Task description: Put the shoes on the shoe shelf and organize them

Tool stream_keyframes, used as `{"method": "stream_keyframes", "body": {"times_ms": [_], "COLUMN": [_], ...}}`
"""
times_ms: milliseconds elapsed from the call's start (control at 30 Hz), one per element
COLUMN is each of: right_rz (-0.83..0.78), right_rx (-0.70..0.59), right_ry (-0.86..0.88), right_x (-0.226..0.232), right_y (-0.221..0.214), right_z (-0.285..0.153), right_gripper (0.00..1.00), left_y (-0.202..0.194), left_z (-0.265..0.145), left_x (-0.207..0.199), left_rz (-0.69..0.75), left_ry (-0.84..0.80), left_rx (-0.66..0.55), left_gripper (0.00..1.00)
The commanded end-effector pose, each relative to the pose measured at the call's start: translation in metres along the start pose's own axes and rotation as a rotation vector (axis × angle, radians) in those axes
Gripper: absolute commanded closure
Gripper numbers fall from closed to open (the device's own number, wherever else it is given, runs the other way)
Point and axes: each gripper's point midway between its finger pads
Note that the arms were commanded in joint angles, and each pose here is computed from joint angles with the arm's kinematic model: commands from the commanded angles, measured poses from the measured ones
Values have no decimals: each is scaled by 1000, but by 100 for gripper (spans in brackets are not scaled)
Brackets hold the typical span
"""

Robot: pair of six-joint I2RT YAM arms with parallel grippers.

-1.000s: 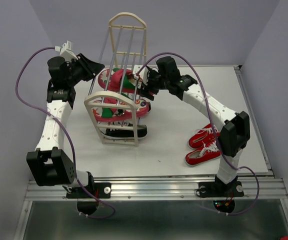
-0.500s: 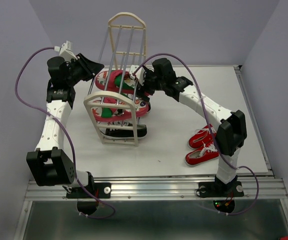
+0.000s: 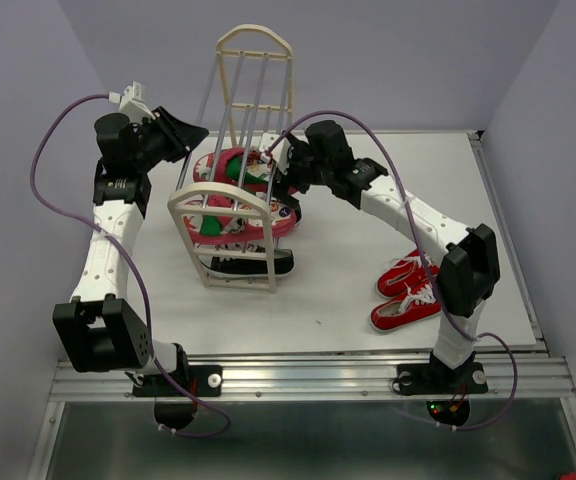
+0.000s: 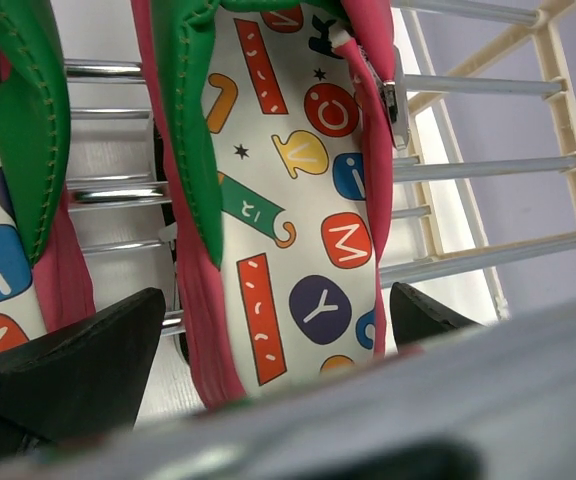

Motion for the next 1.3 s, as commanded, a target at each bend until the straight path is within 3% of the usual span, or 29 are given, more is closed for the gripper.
{"method": "stream_keyframes", "body": {"times_ms": [0,367,600,767,967,1067,1100,1133,1233,1267], "right_rz": [-38,2,205,362,530,655,812,958,1212,1269], "right_rx": [-126,-127,-60,-62,-31,-18,26,-19,65,149], "right_ry": [9,-49,-476,-639,-791,-993,-1128,-1181,-1248,-1244], "right_x": [14,10,-60,-61,-43,-43,-32,-29,-6,7], "right_y": [48,54,46,30,-24,-57,-92,-103,-155,-174], "right_z": [-21,-32,-57,-108,-157,-193,-217,-223,-239,-244], "right_gripper": [0,0,0,0,0,0,0,0,0,0], "left_y": [-29,-26,-25,-25,-22,-20,-20,-20,-22,-21], "left_z": [8,7,7,5,0,0,0,0,-1,-1], "left_x": [16,15,15,13,11,10,10,10,12,12], "left_rz": [63,64,63,64,73,78,77,78,84,84], "left_ry": [10,15,18,15,22,20,25,25,31,30], "left_rx": [78,70,67,62,45,40,41,41,45,44], "left_gripper": [84,84,84,84,84,84,84,84,84,84]}}
Point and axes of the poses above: each gripper's point midway between its finger pads, its own z axis out along the fingers, its own x axis along the line the jaws close on, y = z × x, and after that the axes turned 8 degrees about z, right-handed
